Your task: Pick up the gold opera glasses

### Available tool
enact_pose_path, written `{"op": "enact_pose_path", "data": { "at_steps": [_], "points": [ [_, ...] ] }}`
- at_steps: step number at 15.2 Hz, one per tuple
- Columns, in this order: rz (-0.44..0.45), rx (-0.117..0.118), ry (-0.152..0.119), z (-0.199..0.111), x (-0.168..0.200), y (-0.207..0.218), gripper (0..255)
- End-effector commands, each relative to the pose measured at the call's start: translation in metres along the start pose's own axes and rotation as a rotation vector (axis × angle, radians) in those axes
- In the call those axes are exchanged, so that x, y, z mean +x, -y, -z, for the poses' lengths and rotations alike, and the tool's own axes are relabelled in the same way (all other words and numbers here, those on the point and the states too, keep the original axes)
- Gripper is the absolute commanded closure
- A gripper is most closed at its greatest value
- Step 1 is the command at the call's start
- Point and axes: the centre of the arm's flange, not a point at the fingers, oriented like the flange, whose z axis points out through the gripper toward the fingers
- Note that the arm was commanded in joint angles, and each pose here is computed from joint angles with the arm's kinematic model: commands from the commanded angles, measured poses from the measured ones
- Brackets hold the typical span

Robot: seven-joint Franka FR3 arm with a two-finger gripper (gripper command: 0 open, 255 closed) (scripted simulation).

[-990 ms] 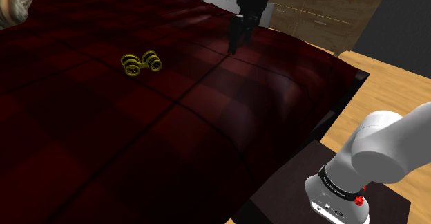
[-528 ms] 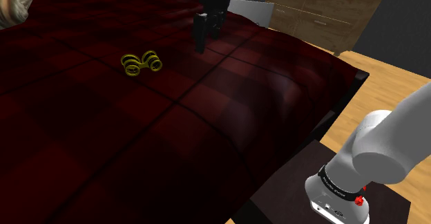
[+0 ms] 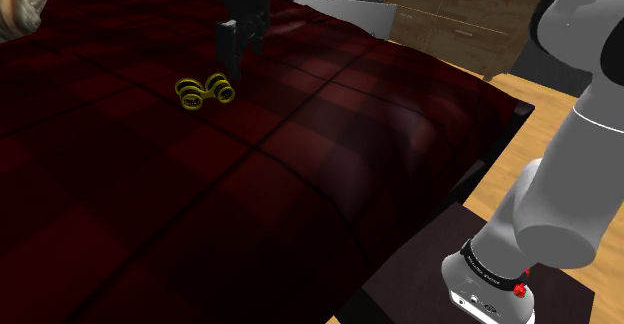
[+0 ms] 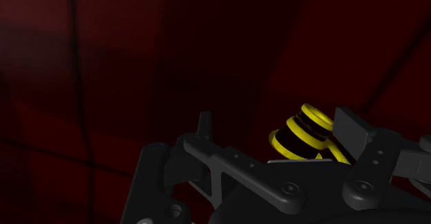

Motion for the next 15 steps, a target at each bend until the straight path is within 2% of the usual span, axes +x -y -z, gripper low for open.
{"op": "enact_pose_path", "data": {
  "at_steps": [1,3,12,13,15],
  "points": [
    [0.042,-0.012,-0.010,0.000,0.021,0.018,0],
    [0.081,-0.021,-0.018,-0.001,0.038,0.034,0],
    [0.081,-0.021,-0.018,-0.040,0.032,0.041,0],
    [0.081,-0.021,-0.018,-0.040,0.032,0.040,255],
    [0.081,-0.021,-0.018,-0.040,0.032,0.040,255]
  ]
}}
